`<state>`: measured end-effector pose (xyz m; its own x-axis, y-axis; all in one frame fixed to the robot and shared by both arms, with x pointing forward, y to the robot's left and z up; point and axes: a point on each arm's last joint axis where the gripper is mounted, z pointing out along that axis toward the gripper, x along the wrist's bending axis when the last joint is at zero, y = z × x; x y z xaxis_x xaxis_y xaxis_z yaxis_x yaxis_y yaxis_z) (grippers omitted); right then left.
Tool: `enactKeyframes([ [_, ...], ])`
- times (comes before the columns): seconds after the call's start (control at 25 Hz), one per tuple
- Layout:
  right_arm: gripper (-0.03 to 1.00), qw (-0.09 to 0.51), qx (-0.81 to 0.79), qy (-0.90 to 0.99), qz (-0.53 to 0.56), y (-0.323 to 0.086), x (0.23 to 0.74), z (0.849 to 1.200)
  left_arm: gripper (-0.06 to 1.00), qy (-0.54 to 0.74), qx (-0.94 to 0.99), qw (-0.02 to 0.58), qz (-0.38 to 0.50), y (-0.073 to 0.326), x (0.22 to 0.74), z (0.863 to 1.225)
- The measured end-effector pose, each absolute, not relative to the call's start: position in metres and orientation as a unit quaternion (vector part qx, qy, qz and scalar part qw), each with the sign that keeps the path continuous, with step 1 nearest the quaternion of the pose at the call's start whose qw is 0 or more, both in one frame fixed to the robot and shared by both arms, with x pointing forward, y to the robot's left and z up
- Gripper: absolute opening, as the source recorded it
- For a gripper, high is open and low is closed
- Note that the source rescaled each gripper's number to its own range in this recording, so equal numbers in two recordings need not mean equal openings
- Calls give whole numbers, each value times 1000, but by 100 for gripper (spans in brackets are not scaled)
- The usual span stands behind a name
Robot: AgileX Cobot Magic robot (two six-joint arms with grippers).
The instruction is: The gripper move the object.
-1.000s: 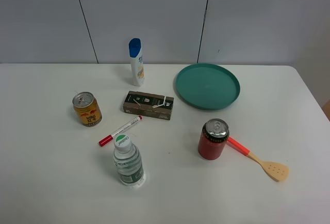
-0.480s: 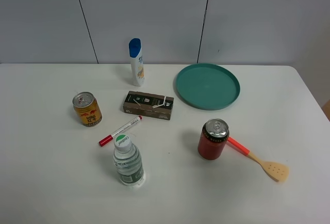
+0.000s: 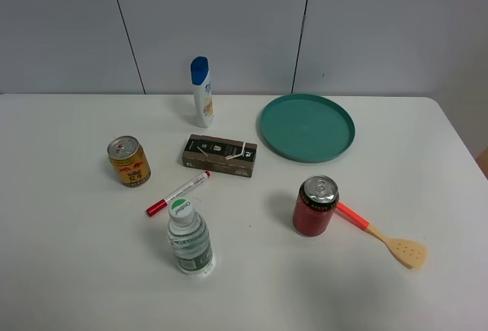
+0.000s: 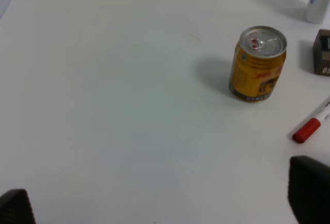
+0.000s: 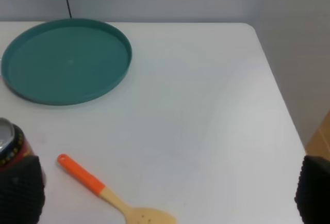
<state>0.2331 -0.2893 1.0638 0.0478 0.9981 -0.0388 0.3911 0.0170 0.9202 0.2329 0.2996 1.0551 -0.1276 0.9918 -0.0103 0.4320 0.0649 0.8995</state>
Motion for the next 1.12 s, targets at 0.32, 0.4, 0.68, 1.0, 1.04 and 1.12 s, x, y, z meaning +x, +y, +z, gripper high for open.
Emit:
enactKeyframes([
  [0.32,99,370,598,602,379,-287,234,1055,100,638,558,354,396,300,233,1055],
  [0.4,99,367,595,604,382,-288,234,1055,100,638,558,354,396,300,233,1055],
  [0.68,99,371,626,574,375,-293,233,1055,100,638,558,354,396,300,233,1055],
  [1.0,99,371,628,572,375,-294,233,1055,100,638,558,354,396,300,233,1055],
  [1.04,99,371,628,572,375,-294,233,1055,100,638,558,354,396,300,233,1055],
  [1.12,99,371,628,572,375,-294,233,1055,100,638,558,354,396,300,233,1055],
])
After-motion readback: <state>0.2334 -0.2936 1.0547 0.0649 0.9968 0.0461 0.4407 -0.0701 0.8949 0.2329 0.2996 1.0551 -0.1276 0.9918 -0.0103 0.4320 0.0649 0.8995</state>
